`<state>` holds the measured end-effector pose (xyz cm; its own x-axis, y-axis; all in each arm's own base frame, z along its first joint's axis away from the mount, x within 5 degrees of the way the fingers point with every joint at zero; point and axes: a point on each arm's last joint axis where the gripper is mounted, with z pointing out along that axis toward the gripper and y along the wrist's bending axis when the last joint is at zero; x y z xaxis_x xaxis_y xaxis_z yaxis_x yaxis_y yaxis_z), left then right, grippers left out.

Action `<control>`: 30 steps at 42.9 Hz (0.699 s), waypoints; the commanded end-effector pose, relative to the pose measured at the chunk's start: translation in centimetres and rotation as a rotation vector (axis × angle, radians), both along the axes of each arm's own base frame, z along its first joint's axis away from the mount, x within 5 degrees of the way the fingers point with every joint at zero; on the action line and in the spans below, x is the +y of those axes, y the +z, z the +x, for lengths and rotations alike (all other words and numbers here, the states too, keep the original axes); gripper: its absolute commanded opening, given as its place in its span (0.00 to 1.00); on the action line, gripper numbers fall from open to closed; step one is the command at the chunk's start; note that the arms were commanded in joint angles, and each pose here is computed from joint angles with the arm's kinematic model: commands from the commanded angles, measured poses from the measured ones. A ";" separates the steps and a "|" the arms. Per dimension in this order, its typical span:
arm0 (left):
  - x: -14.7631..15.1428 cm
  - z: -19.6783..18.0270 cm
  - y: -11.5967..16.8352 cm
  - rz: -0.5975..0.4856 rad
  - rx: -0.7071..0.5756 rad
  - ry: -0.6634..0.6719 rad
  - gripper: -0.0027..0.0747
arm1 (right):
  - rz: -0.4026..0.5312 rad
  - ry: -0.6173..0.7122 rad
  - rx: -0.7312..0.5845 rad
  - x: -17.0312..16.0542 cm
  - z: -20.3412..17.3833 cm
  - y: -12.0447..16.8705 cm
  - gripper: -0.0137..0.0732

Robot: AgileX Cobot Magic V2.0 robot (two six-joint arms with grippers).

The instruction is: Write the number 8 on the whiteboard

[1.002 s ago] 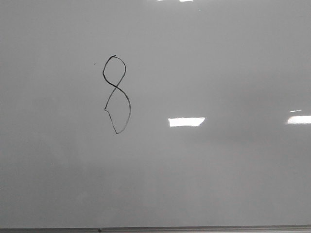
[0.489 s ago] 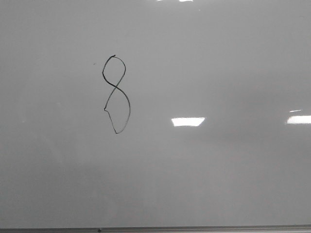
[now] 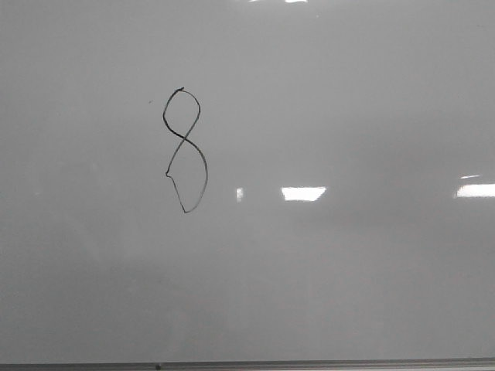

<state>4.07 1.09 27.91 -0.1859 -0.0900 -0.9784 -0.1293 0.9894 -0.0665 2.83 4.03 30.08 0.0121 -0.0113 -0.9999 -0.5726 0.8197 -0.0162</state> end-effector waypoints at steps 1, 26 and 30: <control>-0.3 0.2 1.3 0.027 -0.128 -0.042 0.01 | 0.055 -0.031 -0.035 -0.2 0.1 1.1 0.09; -0.8 1.5 -7.3 0.107 -0.274 -0.074 0.01 | 0.054 -0.031 -0.034 -0.2 0.1 1.1 0.09; -0.8 1.5 -7.5 0.102 -0.224 -0.076 0.01 | 0.054 -0.031 -0.034 -0.2 0.1 1.1 0.09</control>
